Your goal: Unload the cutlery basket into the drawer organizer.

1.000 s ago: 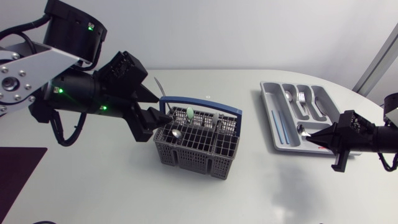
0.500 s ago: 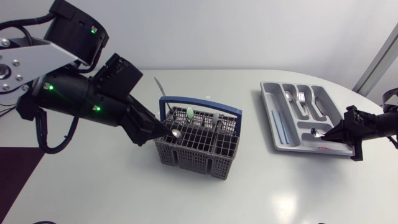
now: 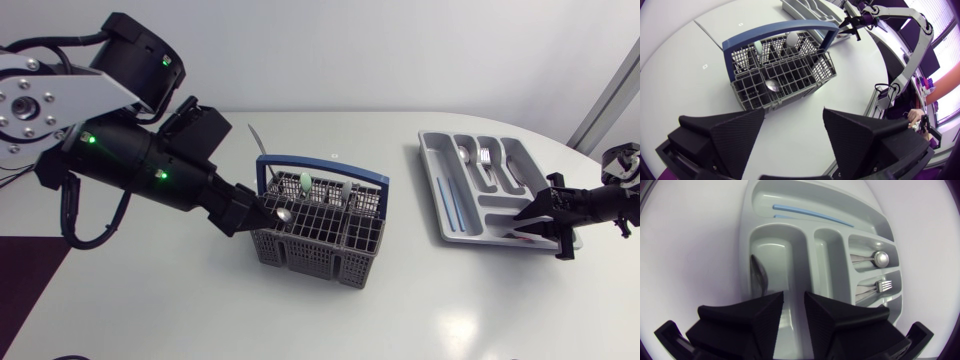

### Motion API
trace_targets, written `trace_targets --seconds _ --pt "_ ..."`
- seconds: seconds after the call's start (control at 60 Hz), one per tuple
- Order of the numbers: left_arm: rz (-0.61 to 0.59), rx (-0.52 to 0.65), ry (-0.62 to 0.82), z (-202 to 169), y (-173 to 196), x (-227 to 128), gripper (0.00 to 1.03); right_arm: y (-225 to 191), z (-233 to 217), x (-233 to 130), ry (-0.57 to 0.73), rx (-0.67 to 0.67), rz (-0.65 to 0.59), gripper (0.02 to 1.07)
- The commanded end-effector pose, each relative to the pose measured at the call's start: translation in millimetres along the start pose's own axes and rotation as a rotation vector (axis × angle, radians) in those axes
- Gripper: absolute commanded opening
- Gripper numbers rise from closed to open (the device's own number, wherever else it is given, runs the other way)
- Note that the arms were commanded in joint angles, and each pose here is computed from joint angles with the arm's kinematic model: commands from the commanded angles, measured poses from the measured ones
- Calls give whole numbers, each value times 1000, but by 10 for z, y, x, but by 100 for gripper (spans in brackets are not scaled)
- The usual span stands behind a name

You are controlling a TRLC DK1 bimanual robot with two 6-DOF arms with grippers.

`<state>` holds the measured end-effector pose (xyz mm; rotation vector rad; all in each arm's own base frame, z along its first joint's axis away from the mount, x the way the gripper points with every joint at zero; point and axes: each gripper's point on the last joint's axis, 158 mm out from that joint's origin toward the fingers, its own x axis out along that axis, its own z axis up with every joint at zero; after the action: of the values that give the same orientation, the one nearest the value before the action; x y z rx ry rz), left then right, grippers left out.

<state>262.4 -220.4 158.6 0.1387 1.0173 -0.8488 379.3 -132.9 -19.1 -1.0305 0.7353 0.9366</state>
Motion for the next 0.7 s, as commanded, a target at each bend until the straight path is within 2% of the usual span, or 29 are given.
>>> trace_targets --seconds 0.0,0.1,0.25,0.45,0.683 --pt "-18 -43 1 47 -15 -13 86 17 69 -46 3 -18 -8 71" --pt "-21 -45 -1 35 -28 -52 86 -59 188 -246 -3 -7 -50 82" --pt "0 5 -44 71 32 -184 86 -56 523 -613 -58 18 -106 87" --pt "42 185 -127 166 97 -346 86 115 1092 -977 -142 51 -154 89" --pt "106 441 -233 176 124 -408 86 489 1803 -1136 -244 95 -145 89"
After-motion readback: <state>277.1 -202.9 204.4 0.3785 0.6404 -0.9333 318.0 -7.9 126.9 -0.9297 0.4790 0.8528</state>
